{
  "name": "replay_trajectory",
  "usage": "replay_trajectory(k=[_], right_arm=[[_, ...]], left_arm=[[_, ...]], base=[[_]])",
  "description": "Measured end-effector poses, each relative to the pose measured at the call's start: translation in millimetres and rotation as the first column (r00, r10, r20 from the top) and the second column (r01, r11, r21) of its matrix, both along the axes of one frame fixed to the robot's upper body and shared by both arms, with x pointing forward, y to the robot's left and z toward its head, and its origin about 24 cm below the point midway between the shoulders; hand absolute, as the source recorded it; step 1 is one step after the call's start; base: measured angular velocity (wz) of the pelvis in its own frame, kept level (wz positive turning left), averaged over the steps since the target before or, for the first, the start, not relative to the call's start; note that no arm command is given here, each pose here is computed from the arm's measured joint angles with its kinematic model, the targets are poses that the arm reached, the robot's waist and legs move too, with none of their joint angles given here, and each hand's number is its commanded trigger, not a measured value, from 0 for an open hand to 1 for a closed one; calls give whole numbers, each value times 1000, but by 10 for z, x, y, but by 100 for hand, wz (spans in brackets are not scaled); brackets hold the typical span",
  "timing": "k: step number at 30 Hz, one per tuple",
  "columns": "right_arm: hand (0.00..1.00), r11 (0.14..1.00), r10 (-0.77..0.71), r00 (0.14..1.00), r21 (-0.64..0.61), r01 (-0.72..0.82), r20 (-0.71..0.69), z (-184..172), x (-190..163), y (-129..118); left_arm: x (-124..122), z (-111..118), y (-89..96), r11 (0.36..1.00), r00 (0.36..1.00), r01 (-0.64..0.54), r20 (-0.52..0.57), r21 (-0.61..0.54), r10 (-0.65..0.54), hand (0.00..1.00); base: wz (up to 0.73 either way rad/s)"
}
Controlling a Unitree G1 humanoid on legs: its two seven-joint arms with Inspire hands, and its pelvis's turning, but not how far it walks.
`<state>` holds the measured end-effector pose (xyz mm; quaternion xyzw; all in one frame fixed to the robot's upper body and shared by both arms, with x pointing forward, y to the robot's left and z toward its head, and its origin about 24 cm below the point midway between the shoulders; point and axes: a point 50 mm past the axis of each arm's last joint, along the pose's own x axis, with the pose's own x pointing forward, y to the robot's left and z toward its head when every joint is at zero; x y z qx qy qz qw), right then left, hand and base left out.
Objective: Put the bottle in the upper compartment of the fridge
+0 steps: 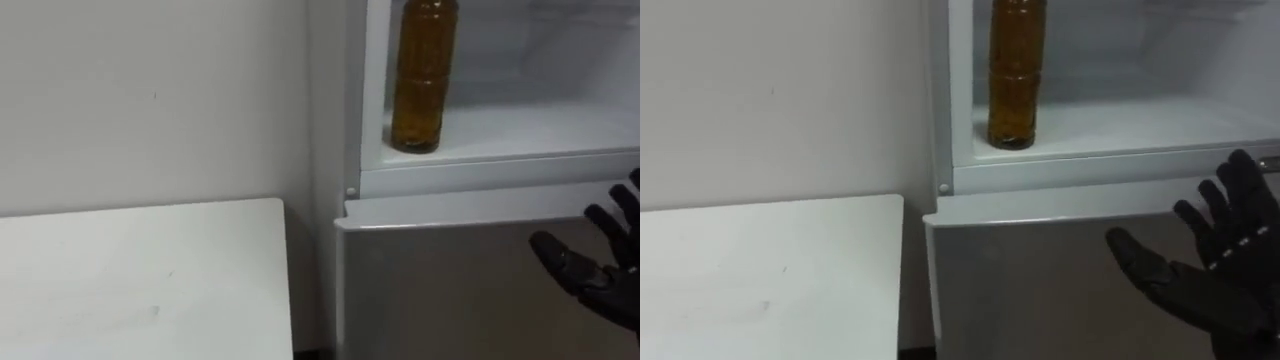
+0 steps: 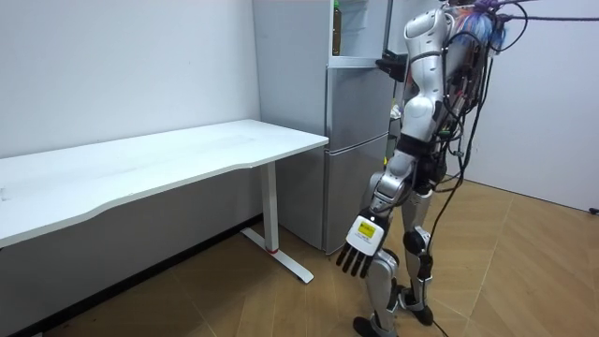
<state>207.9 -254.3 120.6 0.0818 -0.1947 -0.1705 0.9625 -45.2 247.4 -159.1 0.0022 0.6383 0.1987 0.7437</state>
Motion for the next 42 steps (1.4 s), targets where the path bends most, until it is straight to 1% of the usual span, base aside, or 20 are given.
replay_trajectory(k=[2,4,6,7,10,12,13,15,17,20,21,22,24,25,27,31,33,37,40,42], right_arm=[[0,997,-72,997,-26,71,-31,-91,-57,-14],[0,991,-132,985,-46,128,-109,-282,-97,-36],[0,978,-206,957,-52,200,-205,-502,-195,-55],[0,975,-220,950,-47,215,-222,-543,-216,-56],[0,956,-293,901,-87,280,-319,-772,-294,-112],[0,939,-341,844,-101,330,-415,-1011,-372,-151],[0,933,-354,825,-107,343,-440,-1075,-394,-161],[0,915,-395,751,-150,375,-529,-1322,-499,-192],[0,905,-410,692,-169,391,-594,-1492,-591,-210],[0,889,-431,610,-195,415,-666,-1689,-736,-243],[0,884,-433,570,-205,420,-699,-1782,-804,-252],[0,882,-432,550,-209,422,-715,-1827,-840,-256],[0,876,-432,465,-235,422,-773,-2000,-1002,-261],[0,873,-432,444,-242,423,-785,-2038,-1044,-262],[0,867,-432,351,-276,415,-831,-2191,-1224,-276],[0,874,-411,256,-299,382,-875,-2342,-1418,-278],[0,883,-388,185,-306,356,-903,-2439,-1578,-260],[0,916,-322,150,-268,297,-935,-2524,-1687,-211],[0,962,-208,127,-180,203,-970,-2614,-1729,-113],[0,986,-105,104,-90,141,-989,-2678,-1749,-34]], left_arm=[[27,-2,-4,1000,1000,5,11,1,-5,0],[43,-10,-27,1000,1000,21,12,0,-21,0],[68,-23,-75,999,999,36,26,-9,-36,0],[68,-25,-86,999,999,37,28,-11,-36,0],[29,-33,-107,999,999,34,17,-18,-34,0],[28,-33,-98,999,999,33,14,-14,-33,0],[41,-34,-98,999,999,35,17,-14,-35,0],[92,-44,-117,998,998,57,24,-17,-57,0],[113,-47,-129,997,997,70,27,-20,-69,0],[103,-49,-133,999,999,31,34,-32,-30,0],[102,-49,-132,999,999,14,38,-34,-13,0],[101,-49,-132,999,999,2,41,-36,-1,0],[92,-49,-132,999,999,-22,43,-39,24,0],[89,-48,-131,999,999,-26,43,-39,28,0],[89,-47,-128,999,999,-31,44,-35,32,0],[104,-48,-130,999,998,-30,50,-36,32,0],[99,-44,-121,999,998,-25,49,-33,27,0],[108,-44,-116,999,998,-22,51,-35,24,0],[139,-46,-115,999,998,-14,59,-39,16,0],[140,-46,-116,999,999,13,52,-36,-11,0]], base=[[0],[-6],[-11],[-17],[-15],[-5],[0],[0],[0],[0],[0],[0],[0],[0],[0],[4],[4],[0],[0],[0]])
